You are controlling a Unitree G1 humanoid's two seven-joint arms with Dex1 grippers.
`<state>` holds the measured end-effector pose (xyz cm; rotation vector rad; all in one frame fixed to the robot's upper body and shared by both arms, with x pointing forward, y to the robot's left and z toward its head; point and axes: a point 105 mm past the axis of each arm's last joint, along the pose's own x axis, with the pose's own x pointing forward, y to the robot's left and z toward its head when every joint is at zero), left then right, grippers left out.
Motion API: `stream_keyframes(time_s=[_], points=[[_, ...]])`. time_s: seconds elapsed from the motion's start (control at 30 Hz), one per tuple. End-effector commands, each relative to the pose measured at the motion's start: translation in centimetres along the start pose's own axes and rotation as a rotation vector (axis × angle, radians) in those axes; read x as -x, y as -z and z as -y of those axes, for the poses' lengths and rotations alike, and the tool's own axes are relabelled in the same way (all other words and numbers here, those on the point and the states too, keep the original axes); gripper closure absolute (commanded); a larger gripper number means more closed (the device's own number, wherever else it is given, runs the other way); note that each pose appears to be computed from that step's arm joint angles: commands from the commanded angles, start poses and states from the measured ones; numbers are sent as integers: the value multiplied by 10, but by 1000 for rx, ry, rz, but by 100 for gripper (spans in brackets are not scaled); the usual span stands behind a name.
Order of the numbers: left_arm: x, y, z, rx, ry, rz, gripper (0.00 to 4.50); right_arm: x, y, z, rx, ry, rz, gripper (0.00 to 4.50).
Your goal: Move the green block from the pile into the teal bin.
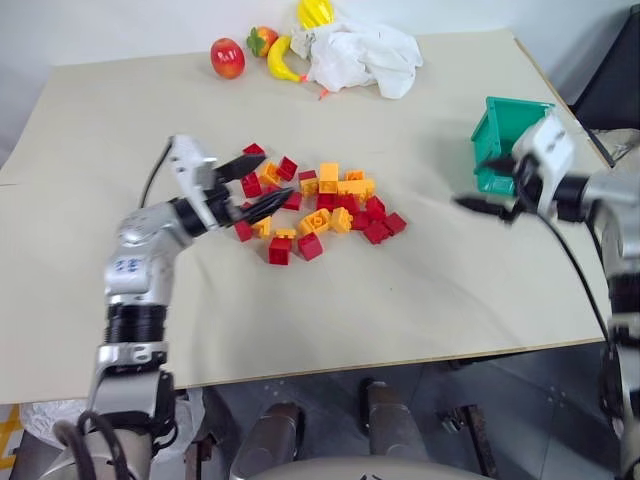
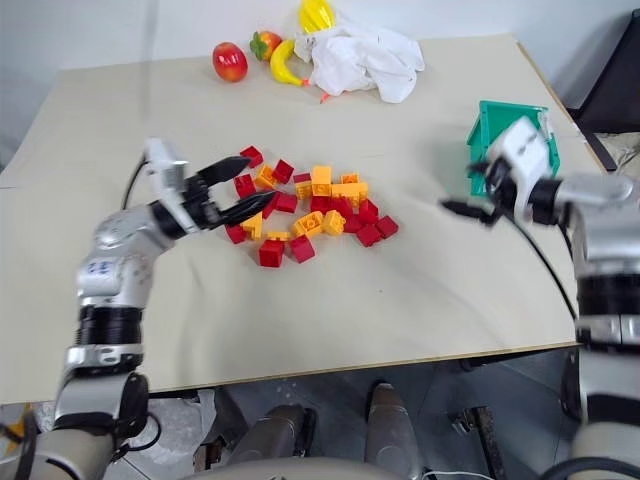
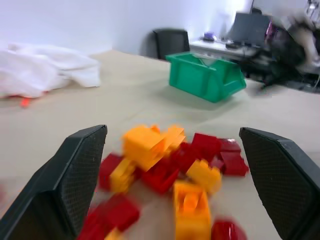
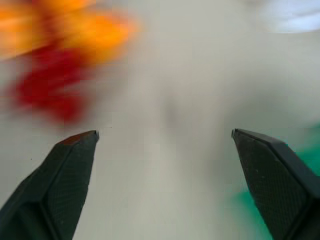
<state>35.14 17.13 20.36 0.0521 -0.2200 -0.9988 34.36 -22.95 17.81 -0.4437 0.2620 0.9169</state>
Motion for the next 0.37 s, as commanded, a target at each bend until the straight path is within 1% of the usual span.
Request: stream_keyframes(time_s=[0.03, 0.1, 0.17, 0.23, 0.37], points=[[32, -11, -4, -26, 13, -32, 0, 18, -11, -17, 145, -85, 40, 5], [50, -9, -11, -10, -33, -73, 0, 21, 0, -18, 150, -93, 33, 5], [63, -3, -11, 18, -44, -134, 0, 23, 2, -16, 140, -85, 59, 5], [76, 2, -7, 95, -53, -182, 0, 24, 5, -15, 138, -78, 75, 5], [91, 4, -7, 71, -89, -161, 0, 20, 6, -9, 128, -25, 91, 5]])
